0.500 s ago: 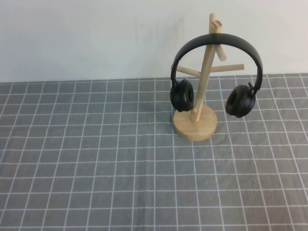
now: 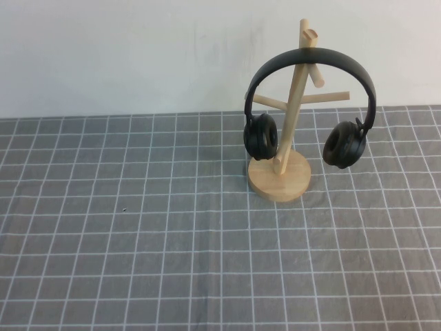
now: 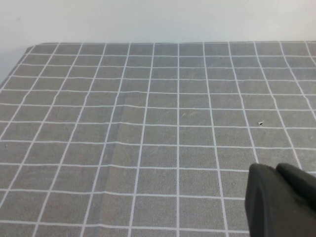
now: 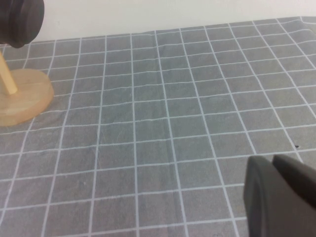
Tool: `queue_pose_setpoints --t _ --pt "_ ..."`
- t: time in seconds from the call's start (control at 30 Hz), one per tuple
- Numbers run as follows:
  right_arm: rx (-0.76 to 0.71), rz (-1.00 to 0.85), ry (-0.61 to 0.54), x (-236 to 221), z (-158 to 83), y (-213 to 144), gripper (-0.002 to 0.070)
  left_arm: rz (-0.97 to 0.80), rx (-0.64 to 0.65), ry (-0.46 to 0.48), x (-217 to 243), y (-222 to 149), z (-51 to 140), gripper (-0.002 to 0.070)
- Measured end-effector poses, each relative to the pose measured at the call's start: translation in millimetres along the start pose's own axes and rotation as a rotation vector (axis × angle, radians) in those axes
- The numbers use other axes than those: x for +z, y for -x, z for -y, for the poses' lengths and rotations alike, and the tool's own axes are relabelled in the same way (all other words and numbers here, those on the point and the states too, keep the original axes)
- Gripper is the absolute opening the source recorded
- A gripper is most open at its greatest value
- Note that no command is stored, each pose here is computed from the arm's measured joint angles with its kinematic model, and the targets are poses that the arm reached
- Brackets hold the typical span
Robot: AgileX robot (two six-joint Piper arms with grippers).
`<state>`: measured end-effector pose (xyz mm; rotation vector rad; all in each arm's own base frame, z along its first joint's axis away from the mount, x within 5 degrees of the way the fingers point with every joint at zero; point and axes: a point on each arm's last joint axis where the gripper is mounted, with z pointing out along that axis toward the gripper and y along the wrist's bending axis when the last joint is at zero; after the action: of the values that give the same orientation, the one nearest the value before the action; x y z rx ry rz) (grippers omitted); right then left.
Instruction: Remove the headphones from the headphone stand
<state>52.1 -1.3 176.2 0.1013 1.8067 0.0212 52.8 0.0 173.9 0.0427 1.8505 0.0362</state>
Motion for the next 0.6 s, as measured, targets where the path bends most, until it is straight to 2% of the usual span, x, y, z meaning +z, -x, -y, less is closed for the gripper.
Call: queue_pose_setpoints --t 0.37,0.6 --pt "0.000 0.019 0.000 0 0 2 -0.0006 0.000 0.000 0.000 0 0 0.0 -0.0004" --pt "0.000 0.263 0.000 -3 0 24 -0.0006 0.000 0.000 0.000 0 0 0.0 -0.0004"
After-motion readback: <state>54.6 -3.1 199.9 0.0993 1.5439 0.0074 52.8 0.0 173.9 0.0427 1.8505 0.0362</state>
